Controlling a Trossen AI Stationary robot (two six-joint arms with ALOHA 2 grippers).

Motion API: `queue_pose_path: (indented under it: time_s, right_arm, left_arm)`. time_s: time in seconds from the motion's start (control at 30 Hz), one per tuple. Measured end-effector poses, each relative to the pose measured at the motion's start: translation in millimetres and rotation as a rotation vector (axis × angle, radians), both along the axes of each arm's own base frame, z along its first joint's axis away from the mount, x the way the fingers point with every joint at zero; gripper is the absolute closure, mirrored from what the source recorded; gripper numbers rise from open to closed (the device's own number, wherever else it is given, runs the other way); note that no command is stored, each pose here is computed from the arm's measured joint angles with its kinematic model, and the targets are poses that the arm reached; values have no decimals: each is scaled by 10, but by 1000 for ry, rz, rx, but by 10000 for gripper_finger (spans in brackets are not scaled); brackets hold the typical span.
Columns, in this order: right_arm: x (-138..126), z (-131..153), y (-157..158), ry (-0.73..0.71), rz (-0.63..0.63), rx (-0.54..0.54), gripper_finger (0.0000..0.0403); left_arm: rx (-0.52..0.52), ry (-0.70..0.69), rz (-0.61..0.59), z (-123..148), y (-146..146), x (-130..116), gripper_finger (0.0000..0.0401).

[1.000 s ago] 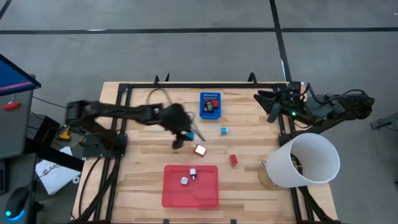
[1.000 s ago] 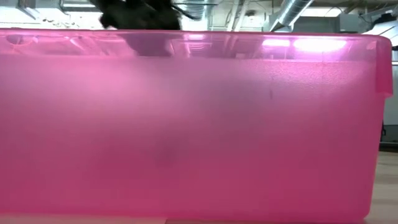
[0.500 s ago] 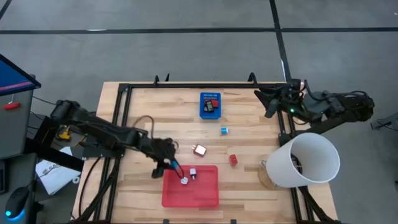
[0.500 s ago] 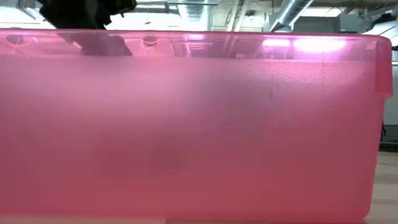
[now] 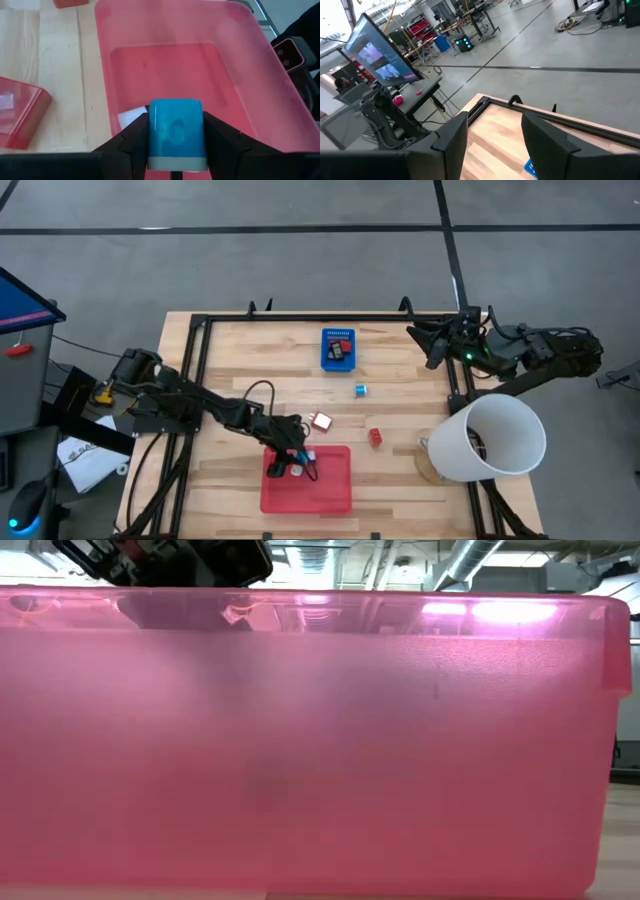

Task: Pick & Place Office items
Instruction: Put the bottom blue charger adapter into the red bin, then put the blue charger adapter into the red bin

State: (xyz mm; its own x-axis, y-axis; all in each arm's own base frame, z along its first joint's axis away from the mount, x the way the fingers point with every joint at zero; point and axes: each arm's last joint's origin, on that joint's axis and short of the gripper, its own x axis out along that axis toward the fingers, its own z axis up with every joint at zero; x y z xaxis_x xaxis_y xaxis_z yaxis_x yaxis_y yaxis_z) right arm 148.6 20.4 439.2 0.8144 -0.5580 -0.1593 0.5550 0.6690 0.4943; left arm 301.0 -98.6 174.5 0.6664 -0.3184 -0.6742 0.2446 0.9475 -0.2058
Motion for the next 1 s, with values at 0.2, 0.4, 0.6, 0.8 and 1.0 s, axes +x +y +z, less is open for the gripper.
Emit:
queue_pose_path:
  time_s: [0.2,0.4,0.6,0.8,1.0]
  right_arm:
    - [1,0,2,-1,5,2,223]
    - [1,-1,2,0,8,3,223]
    - [1,-1,3,1,8,2,223]
    - [1,0,4,1,9,1,223]
    - [1,0,4,1,10,1,223]
  left_arm:
    - [-8,18,18,-27,13,12,261]
    - [-10,21,20,-29,14,11,261]
    - [-14,24,25,-30,15,10,260]
    - [-14,24,25,-29,15,10,182]
    - [-14,24,25,-30,15,10,180]
